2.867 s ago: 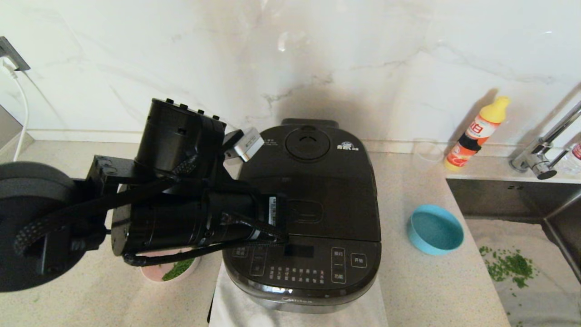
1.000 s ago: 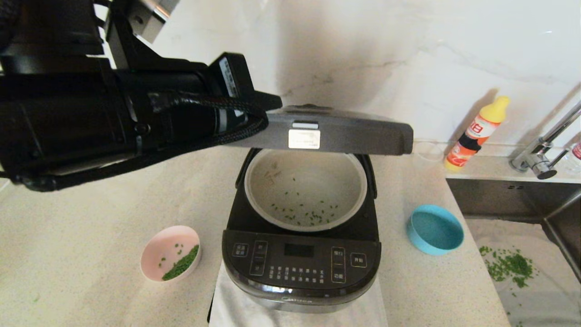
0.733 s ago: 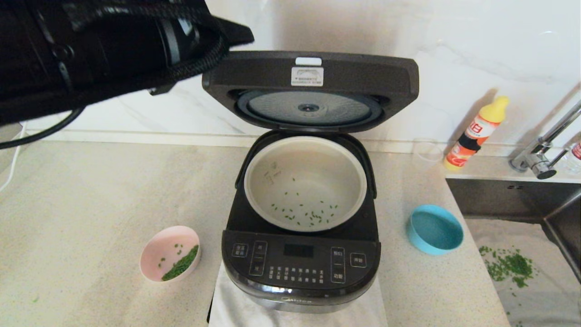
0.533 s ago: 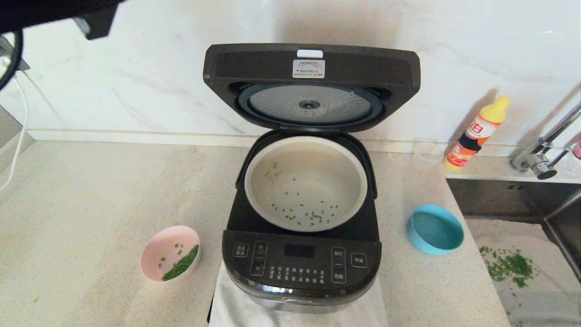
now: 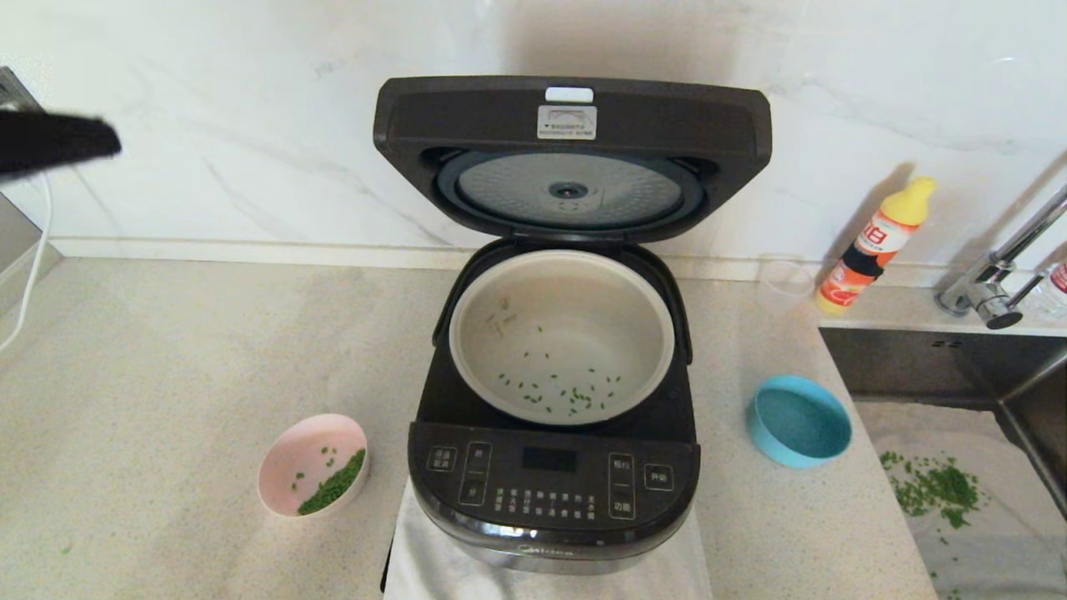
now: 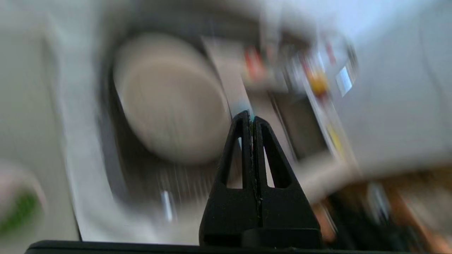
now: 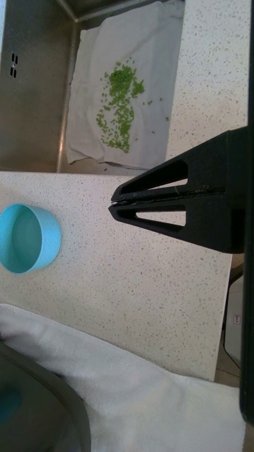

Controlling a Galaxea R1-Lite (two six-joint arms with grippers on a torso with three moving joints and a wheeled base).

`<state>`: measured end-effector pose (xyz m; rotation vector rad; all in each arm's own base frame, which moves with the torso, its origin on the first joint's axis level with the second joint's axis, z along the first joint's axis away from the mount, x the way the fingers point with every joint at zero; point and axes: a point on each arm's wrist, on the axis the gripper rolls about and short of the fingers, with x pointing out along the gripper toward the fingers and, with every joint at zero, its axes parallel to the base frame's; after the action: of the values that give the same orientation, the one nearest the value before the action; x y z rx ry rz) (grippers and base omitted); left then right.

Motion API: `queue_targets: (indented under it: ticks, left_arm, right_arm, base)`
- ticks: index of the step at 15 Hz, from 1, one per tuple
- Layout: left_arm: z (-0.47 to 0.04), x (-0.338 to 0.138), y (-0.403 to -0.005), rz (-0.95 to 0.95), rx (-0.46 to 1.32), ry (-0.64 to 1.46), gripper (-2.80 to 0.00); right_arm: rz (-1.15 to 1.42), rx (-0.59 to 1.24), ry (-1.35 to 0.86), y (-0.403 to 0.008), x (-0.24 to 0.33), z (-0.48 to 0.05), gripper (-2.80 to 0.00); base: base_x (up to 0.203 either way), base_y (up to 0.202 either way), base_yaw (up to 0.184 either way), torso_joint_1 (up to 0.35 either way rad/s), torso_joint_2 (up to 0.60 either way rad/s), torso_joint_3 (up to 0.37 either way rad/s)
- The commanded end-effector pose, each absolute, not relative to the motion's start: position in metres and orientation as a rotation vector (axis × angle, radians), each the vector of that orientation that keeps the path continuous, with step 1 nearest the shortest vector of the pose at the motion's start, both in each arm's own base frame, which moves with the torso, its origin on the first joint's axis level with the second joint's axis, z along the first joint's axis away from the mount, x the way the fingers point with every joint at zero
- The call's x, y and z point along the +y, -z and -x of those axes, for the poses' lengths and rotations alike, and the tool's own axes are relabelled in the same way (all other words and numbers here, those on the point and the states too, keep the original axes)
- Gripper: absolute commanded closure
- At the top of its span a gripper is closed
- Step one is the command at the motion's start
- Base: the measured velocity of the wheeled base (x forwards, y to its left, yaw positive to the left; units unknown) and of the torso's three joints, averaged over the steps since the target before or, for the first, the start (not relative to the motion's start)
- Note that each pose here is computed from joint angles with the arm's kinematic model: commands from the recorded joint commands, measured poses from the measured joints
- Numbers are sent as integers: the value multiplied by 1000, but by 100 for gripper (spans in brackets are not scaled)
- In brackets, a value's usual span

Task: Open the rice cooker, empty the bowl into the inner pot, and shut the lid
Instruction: Open the rice cooker

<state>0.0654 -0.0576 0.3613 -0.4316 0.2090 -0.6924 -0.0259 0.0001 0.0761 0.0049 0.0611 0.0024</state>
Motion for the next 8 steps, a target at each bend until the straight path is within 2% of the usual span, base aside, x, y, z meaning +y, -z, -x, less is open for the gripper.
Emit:
queue_targets:
  ticks: [1,4,8]
  left_arm:
    - [-38,-39,-327,449,324,839,0]
    - [-43,-49,-289,431,563,1003,0]
    - [-79,-83,-278,421,654,1033,0]
  right_arm:
    - [-5,61,-3,-76,0,26,0]
    - [-5,61,-3,-76,0,26,0]
    - [-5,61,-3,-76,0,26,0]
  base:
    - [0,0,0,0,0,0]
    - [0,0,0,0,0,0]
    - [0,0,0,0,0,0]
